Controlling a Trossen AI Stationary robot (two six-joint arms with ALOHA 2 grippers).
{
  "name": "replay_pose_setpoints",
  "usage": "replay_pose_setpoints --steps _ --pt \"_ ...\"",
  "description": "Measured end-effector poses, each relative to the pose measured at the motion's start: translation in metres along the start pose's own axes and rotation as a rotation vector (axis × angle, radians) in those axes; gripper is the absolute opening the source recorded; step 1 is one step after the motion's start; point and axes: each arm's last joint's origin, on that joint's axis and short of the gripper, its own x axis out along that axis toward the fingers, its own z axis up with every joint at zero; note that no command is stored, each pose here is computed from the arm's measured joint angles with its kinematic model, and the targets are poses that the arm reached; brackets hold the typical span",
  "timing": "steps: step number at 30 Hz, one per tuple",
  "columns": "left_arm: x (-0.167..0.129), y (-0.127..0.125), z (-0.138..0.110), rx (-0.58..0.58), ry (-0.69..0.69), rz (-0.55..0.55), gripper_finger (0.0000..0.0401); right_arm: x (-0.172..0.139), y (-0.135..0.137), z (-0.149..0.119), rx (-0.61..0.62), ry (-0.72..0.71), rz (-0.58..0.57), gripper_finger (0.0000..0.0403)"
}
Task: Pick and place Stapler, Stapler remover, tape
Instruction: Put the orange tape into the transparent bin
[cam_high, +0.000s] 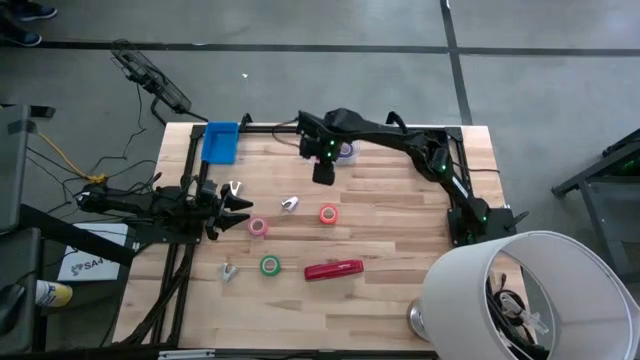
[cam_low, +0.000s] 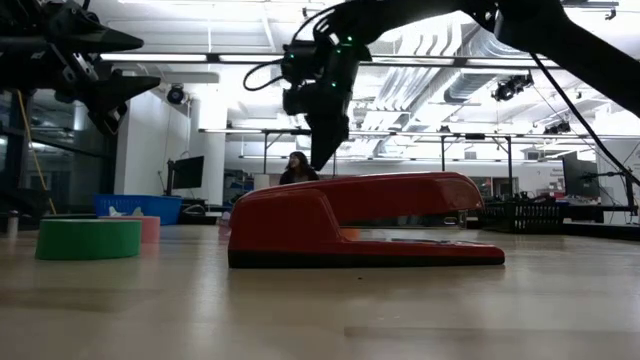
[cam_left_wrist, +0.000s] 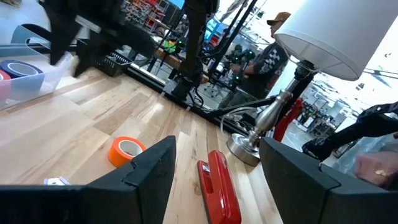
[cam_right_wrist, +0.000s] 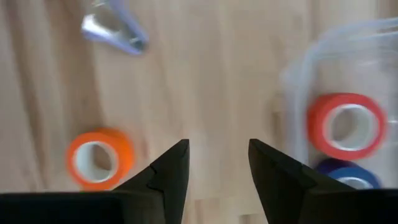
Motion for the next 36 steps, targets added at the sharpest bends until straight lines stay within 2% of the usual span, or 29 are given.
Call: replay_pose_setpoints --steps 14,19,32,36 --pt "0.0 0.0 0.0 0.0 -0.001 0.0 0.0229 0.002 0.078 0.0 -0.164 0.105 0.063 0.0161" --pt "0.0 0.0 0.0 0.0 -0.001 0.0 0.0229 0.003 0.095 -0.003 -0.243 0.149 0.084 0.0165" --pt "0.0 0.0 0.0 0.0 0.0 0.0 0.0229 0.005 0.133 -0.005 -0.329 0.17 0.088 0.0167" --pt "0.0 0.0 0.0 0.0 0.0 0.0 0.0229 0.006 0.145 -0.006 -0.322 0.173 0.089 0.0168"
